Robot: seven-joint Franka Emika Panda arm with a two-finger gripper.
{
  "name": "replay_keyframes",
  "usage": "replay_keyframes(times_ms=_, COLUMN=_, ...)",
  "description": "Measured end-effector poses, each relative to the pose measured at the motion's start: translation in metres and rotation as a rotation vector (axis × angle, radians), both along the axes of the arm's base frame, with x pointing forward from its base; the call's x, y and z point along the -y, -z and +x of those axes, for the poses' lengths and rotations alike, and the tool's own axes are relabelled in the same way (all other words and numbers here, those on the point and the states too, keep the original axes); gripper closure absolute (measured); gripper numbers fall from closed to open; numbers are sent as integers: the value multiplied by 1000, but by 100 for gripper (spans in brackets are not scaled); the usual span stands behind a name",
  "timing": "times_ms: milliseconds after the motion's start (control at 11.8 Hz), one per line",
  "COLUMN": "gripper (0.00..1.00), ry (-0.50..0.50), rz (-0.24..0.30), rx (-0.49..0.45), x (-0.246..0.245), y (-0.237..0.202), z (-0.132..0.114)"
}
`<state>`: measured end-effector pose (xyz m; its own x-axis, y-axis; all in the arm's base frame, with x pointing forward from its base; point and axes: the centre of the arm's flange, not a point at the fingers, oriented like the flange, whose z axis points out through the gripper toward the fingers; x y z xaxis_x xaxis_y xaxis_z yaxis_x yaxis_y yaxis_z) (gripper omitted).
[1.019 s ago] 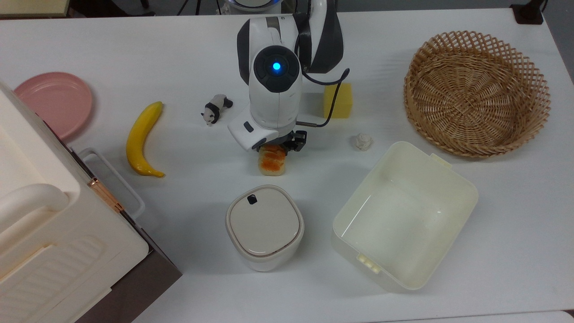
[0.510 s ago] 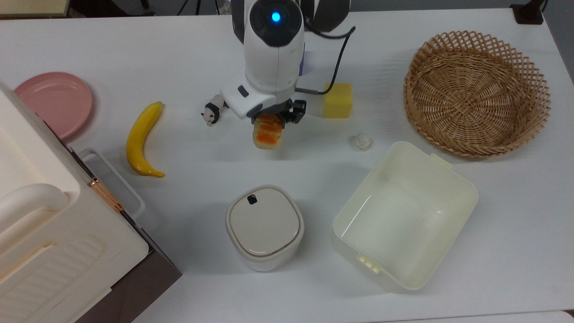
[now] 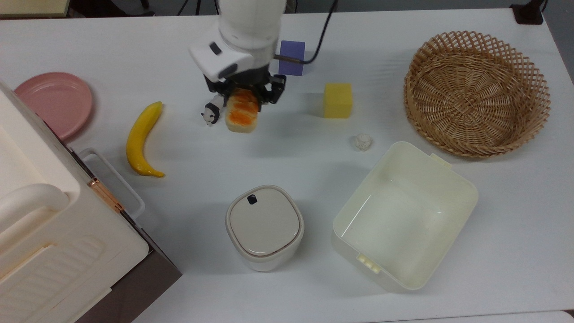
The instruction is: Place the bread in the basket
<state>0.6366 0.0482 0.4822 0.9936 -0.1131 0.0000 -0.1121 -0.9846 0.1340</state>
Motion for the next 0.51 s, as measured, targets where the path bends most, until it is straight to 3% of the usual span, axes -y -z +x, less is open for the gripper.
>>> replay_keyframes(times_ms=255, gripper=34, ry=24, rz=1, rx=43, x=29, y=-53, z=2)
replay_keyframes(times_ms=510, gripper=34, ry=39, rz=-2, rx=-1, x=50, y=-89, z=-16)
